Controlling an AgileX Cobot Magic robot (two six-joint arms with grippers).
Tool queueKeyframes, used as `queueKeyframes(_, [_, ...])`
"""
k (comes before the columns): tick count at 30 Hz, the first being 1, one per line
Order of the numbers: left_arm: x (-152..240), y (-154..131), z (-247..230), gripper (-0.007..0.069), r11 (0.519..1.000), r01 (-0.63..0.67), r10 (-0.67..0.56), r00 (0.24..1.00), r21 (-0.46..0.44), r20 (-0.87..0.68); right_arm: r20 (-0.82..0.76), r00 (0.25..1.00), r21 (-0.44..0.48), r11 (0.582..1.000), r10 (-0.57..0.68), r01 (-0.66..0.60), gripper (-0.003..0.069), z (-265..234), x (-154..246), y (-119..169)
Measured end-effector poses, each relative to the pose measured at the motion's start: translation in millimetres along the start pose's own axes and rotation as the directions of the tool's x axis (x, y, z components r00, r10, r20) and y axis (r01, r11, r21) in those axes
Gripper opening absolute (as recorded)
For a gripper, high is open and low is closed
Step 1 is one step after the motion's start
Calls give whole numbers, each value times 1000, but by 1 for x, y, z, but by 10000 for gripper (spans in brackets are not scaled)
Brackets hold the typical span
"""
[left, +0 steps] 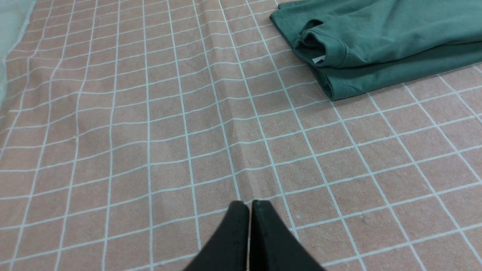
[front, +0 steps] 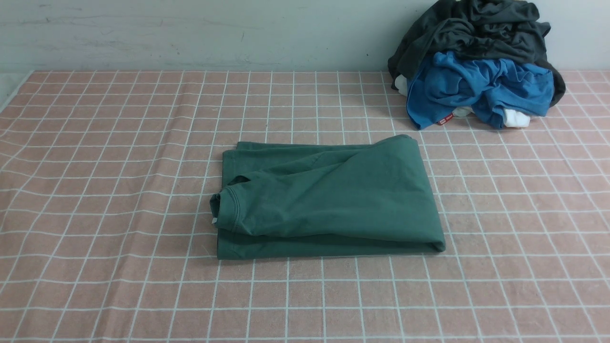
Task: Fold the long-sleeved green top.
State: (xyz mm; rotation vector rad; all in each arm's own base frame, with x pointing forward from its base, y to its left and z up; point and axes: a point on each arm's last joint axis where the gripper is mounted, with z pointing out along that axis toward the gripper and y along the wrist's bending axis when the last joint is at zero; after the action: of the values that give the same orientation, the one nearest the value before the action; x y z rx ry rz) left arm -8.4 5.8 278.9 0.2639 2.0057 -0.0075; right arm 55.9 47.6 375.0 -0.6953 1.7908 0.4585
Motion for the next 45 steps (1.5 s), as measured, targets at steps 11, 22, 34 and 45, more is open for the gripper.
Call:
queueKeyframes(11, [0,0,0,-3,1000,0,0,1000,0,0,321,947,117,993,-6,-33,-14,23,63,-6])
queueKeyframes(22, [0,0,0,-3,1000,0,0,1000,0,0,369,929,554,800,11,-230,-14,24,154,-30])
queueKeyframes(34, [0,0,0,-3,1000,0,0,1000,0,0,221,962,642,718,161,-268,-14,29,193,-32])
queueKeyframes(45, [0,0,0,-3,1000,0,0,1000,0,0,246,945,622,712,215,-325,-14,30,194,-32])
